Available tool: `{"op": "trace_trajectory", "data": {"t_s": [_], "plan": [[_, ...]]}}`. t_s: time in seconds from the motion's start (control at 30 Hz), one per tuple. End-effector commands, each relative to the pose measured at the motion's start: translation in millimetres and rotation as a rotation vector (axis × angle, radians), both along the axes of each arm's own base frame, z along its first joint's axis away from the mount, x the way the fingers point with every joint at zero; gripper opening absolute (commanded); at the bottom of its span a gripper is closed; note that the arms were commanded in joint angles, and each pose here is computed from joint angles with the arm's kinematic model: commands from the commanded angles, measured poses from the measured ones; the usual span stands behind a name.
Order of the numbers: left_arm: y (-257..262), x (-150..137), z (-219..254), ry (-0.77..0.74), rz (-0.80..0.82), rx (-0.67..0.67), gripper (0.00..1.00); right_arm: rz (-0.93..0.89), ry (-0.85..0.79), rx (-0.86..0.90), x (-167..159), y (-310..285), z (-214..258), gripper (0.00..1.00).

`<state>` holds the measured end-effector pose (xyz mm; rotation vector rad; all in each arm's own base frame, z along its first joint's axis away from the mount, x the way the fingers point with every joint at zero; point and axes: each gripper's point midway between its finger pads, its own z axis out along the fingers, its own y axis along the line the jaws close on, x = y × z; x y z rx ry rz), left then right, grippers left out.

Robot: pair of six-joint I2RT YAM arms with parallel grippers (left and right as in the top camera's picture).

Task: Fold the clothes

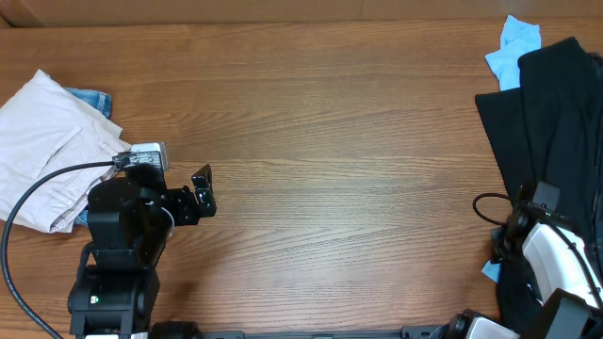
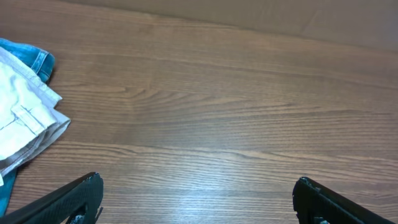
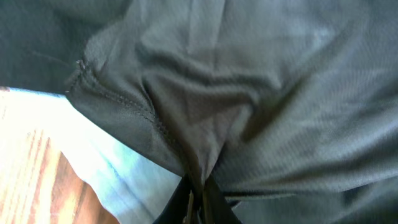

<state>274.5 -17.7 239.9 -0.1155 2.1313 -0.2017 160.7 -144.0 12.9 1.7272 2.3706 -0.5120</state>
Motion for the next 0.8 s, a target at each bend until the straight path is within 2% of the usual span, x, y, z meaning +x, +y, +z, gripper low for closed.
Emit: {"op": "trace_trajectory", "data": {"t_s": [0.0,0.27,0.43,0.77], "plan": [[0.0,3.1,16.1,-0.046,0.005,-0.018,1.00,0.026,-0.077,0.062,24.4,3.8,17.8,0.04],[0.0,5.0,19.6,-0.062,0.005,-0.018,1.00,0.412,-0.279,0.163,107.5,41.8,99.4,0.04],[0.1,5.0,19.6,-0.062,0.005,-0.018,1.00,0.723,-0.412,0.198,155.6,114.8,152.2,0.04],[0.1,6.2,21.8,-0.073,0.005,-0.018,1.00,1.180,-0.580,0.245,190.9,271.5,171.6,0.04]]}}
